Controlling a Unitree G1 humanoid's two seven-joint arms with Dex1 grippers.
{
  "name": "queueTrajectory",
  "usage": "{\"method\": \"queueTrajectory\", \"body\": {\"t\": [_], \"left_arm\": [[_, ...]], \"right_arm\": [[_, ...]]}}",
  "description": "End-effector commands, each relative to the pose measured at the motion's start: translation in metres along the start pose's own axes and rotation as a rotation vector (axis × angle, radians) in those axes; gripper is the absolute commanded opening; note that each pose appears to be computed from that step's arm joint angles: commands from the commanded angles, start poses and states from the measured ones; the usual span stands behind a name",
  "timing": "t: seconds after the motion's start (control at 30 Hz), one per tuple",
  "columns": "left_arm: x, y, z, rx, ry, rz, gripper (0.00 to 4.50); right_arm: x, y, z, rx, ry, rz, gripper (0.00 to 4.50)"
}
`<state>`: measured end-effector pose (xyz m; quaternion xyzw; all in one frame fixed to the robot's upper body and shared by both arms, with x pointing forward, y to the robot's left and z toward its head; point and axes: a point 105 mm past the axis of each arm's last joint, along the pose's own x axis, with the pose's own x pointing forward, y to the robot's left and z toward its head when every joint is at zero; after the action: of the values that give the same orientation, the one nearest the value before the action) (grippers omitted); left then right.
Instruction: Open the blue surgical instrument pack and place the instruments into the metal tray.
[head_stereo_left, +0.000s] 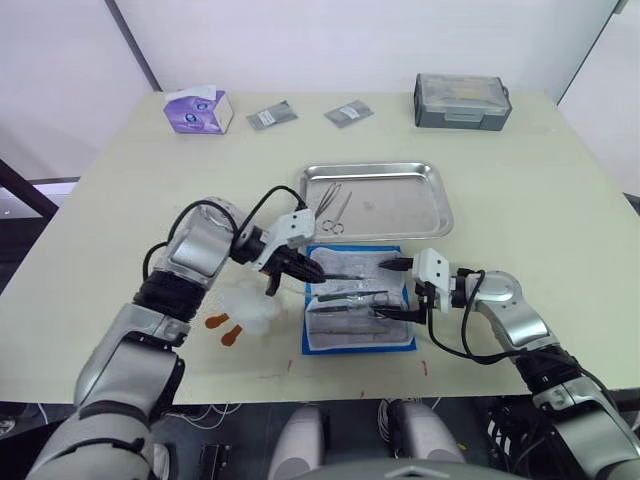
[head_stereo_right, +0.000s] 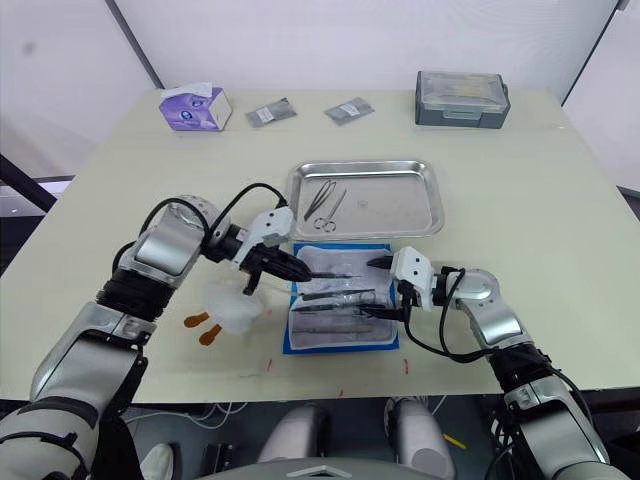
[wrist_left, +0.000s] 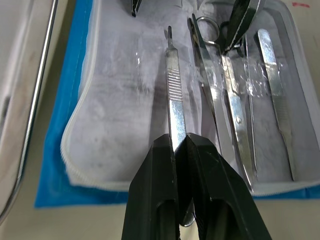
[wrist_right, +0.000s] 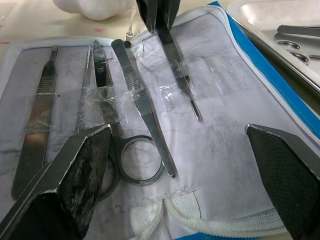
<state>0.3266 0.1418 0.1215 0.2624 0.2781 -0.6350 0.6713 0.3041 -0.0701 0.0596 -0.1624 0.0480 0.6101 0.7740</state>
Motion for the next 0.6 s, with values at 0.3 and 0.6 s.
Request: {"method": "queueTrajectory", "body": {"t": [0.3, 0.6], "left_arm": [[-0.041, -0.014, -0.003, 0.017, -0.014, -0.013, 0.04], [-0.073, -0.035, -0.003, -0.004, -0.038, -0.056, 0.04]], "right_arm": [[-0.005, 0.028, -0.060, 0.128, 0.213, 0.050, 4.50], [-0.005, 0.027, -0.060, 0.126, 0.213, 0.051, 4.50]]}}
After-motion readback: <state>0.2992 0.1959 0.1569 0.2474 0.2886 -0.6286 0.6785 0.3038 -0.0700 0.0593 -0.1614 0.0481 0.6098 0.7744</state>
